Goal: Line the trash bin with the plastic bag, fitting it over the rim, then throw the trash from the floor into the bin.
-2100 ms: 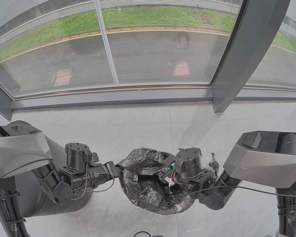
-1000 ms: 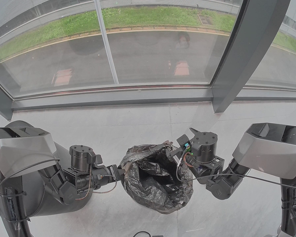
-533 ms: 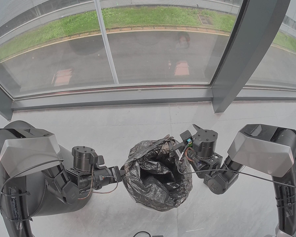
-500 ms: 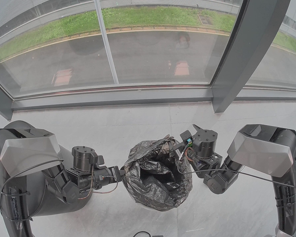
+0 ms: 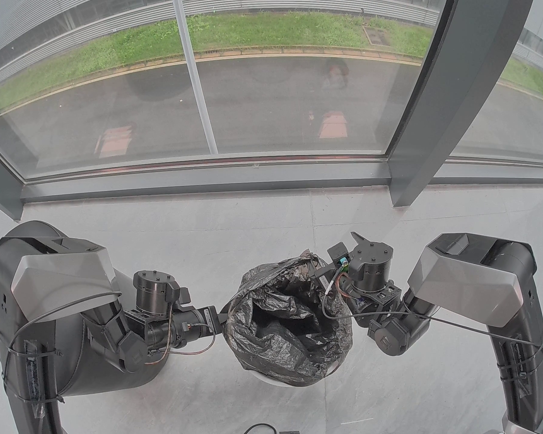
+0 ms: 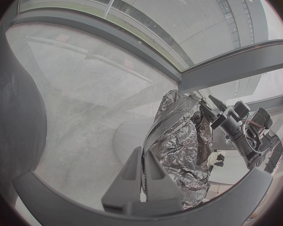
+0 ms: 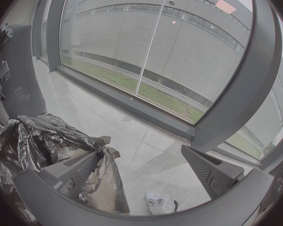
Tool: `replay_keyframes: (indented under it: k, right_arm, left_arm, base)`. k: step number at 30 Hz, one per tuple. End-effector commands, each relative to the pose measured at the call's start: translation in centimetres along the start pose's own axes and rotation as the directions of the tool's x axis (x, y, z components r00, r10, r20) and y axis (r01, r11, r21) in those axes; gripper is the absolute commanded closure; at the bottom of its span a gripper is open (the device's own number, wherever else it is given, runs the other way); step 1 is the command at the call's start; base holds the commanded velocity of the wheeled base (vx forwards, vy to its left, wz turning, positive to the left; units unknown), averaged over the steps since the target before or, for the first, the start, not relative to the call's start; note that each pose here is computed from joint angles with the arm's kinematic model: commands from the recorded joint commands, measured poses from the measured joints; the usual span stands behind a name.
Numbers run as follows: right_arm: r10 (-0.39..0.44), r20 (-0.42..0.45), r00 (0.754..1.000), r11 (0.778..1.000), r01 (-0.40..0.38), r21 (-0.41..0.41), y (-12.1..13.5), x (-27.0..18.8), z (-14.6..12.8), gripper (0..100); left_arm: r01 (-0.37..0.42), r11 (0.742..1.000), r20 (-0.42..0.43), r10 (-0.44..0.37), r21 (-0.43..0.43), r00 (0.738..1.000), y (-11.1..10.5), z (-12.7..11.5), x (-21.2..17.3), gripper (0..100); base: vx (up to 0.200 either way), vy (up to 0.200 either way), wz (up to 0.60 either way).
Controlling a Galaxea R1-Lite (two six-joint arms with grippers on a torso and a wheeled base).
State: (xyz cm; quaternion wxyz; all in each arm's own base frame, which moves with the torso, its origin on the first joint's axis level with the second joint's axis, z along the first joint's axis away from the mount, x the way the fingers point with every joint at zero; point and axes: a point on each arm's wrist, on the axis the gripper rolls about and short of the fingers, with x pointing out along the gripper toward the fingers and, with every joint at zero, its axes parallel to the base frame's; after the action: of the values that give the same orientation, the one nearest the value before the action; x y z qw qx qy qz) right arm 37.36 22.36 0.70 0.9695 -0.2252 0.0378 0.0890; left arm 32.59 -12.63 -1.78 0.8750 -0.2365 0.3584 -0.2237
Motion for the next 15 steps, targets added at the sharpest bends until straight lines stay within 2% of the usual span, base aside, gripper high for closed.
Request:
replay_keyframes:
  k: [1,15]
  right_arm:
    - [-0.001,-0.003,1.000,1.000,0.001,0.000,0.16,0.31,-0.36,0]
    - [-0.015,-0.008,1.000,1.000,0.015,0.002,0.09,1.20,-1.11,0]
  left_arm:
    - [-0.005,1.000,-0.008,0.005,-0.003,1.000,0.27,-0.24,0.32,100]
    - [-0.009,1.000,-0.017,0.009,-0.004,1.000,0.63,-0.46,0.92,100]
  base:
    - [0.000,0.000,0.00]
    - [0.000,0.000,0.00]
